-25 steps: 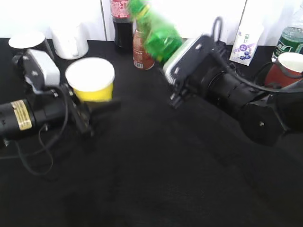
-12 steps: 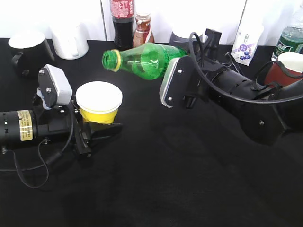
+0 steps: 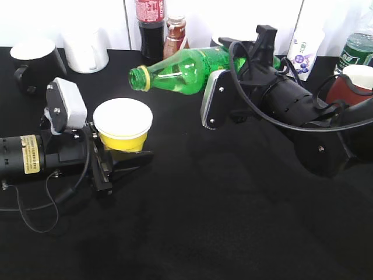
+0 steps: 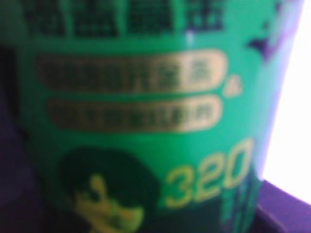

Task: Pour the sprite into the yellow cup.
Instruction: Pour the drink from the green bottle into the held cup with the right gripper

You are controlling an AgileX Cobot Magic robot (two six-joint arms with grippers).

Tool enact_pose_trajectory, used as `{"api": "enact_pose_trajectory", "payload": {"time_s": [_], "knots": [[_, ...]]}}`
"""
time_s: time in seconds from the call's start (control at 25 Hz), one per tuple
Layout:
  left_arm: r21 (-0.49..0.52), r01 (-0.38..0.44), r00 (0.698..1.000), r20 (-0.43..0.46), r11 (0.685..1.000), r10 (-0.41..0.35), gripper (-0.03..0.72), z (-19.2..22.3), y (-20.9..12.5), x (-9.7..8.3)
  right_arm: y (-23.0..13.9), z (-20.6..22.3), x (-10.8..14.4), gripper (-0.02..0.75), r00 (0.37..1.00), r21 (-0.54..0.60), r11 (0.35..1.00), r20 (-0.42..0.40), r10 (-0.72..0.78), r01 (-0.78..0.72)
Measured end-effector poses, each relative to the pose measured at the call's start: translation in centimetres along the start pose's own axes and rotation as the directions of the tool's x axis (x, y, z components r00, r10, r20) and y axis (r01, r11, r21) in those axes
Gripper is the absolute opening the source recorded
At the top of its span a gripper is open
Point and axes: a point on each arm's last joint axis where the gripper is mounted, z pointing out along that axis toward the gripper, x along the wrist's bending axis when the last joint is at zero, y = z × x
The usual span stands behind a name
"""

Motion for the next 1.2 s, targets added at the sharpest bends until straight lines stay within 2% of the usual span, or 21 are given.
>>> {"api": "enact_pose_trajectory", "payload": {"time_s": [0.32,0.44,0.88,1.08,1.2], "knots": [[0.001,0.015,1.000,-0.025,1.000,-0.015,0.458,-0.01,-0.01,0.23,0.05,0.00,-0.07,0.436,0.993,-0.004,0.993,0.008,-0.119,0.119],[0.001,0.014,1.000,-0.025,1.000,-0.014,0.458,-0.01,-0.01,0.22,0.03,-0.01,-0.45,0.436,0.990,0.003,0.991,0.047,-0.131,0.131],[0.002,0.013,1.000,-0.023,1.000,-0.013,0.458,-0.01,-0.02,0.21,-0.05,-0.02,-0.60,0.435,0.982,0.017,0.983,0.061,-0.181,0.180],[-0.014,0.013,1.000,-0.018,1.000,-0.013,0.458,-0.01,0.13,0.17,-0.08,-0.02,-0.62,0.435,0.991,0.018,0.993,0.064,-0.119,0.118],[-0.020,0.014,1.000,-0.018,1.000,-0.014,0.458,-0.01,0.18,0.17,-0.10,-0.02,-0.57,0.435,0.998,0.011,1.000,0.059,0.015,-0.015]]}}
